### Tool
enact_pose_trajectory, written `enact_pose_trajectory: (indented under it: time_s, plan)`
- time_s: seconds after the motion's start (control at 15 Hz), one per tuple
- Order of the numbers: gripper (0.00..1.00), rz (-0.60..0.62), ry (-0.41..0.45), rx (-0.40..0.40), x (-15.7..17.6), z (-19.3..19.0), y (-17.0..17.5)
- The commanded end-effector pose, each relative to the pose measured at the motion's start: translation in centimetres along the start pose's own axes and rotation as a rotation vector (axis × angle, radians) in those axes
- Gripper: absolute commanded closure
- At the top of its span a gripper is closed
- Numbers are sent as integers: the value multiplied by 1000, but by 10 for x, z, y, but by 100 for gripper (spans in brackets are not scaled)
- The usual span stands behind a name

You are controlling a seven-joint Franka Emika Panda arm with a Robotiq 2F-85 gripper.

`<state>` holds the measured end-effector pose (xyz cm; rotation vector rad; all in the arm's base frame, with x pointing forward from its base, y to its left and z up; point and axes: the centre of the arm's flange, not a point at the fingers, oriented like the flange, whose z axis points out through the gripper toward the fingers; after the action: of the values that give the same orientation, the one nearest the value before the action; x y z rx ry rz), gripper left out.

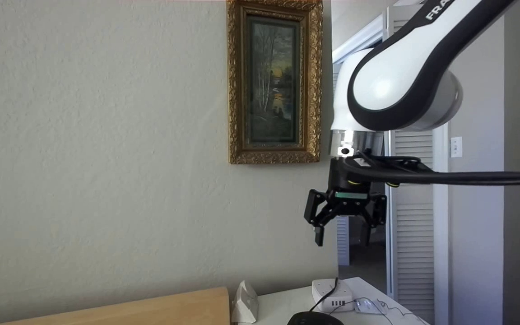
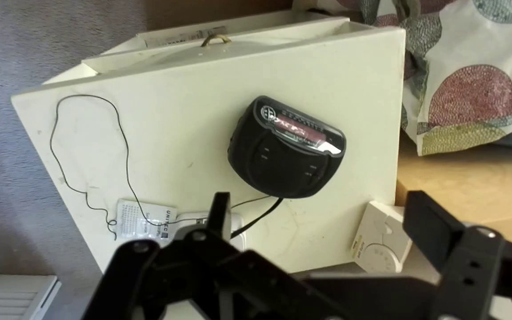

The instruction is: Move the alarm clock on the left to the right.

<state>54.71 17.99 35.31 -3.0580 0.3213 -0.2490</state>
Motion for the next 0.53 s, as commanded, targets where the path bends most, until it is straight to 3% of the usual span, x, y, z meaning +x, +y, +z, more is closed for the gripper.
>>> enact_pose_trajectory:
  time_s: [0.0, 0.47]
  plan:
    - [0, 85, 67, -22, 44, 16, -37]
    - [0, 170, 78, -32, 73, 48, -71]
